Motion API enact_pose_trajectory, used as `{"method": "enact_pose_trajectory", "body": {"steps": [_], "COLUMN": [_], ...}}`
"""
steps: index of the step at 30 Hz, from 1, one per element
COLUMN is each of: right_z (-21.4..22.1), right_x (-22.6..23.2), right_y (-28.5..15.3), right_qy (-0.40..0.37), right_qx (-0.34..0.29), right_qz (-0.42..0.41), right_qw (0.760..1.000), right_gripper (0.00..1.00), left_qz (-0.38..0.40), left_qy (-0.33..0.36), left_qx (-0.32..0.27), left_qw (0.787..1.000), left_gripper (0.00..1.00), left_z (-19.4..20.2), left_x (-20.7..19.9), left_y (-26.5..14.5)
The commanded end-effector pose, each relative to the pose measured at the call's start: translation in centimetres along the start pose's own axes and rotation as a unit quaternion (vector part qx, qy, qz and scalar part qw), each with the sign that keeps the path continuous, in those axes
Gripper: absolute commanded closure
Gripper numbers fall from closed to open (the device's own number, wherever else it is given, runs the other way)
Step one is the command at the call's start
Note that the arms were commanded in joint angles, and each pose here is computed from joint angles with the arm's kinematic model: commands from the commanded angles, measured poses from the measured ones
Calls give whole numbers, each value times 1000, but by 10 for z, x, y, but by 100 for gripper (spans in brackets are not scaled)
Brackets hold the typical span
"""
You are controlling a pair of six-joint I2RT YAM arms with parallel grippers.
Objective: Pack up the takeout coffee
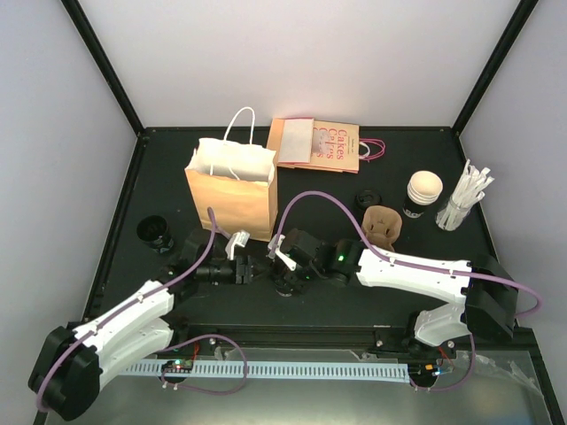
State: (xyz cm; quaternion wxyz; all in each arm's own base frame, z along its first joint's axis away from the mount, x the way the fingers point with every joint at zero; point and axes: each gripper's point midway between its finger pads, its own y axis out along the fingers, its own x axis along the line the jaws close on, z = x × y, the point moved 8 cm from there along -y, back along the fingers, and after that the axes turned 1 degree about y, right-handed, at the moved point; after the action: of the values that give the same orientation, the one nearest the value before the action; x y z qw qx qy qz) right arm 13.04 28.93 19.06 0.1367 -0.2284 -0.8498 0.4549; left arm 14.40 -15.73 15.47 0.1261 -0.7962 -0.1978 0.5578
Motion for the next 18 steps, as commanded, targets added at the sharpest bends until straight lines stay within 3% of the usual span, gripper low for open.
{"method": "enact_pose_trajectory", "body": {"steps": [1, 7, 18], "right_z": [39, 40, 39], "right_x": [1, 1, 1], "right_y": [21, 21, 23], "right_qy": [-3, -3, -5], "right_qx": [101, 101, 103], "right_qz": [2, 0, 0], "right_qw": [995, 995, 995], "right_gripper": [26, 26, 26], "left_qz": [3, 4, 39], "left_qy": [-4, -24, -20], "left_qx": [-37, -56, -9], "left_qw": [999, 998, 999], "left_gripper": [46, 51, 53], "left_z": [-9, -10, -7], "left_x": [-4, 8, 10], "left_y": [-10, -16, -5]}}
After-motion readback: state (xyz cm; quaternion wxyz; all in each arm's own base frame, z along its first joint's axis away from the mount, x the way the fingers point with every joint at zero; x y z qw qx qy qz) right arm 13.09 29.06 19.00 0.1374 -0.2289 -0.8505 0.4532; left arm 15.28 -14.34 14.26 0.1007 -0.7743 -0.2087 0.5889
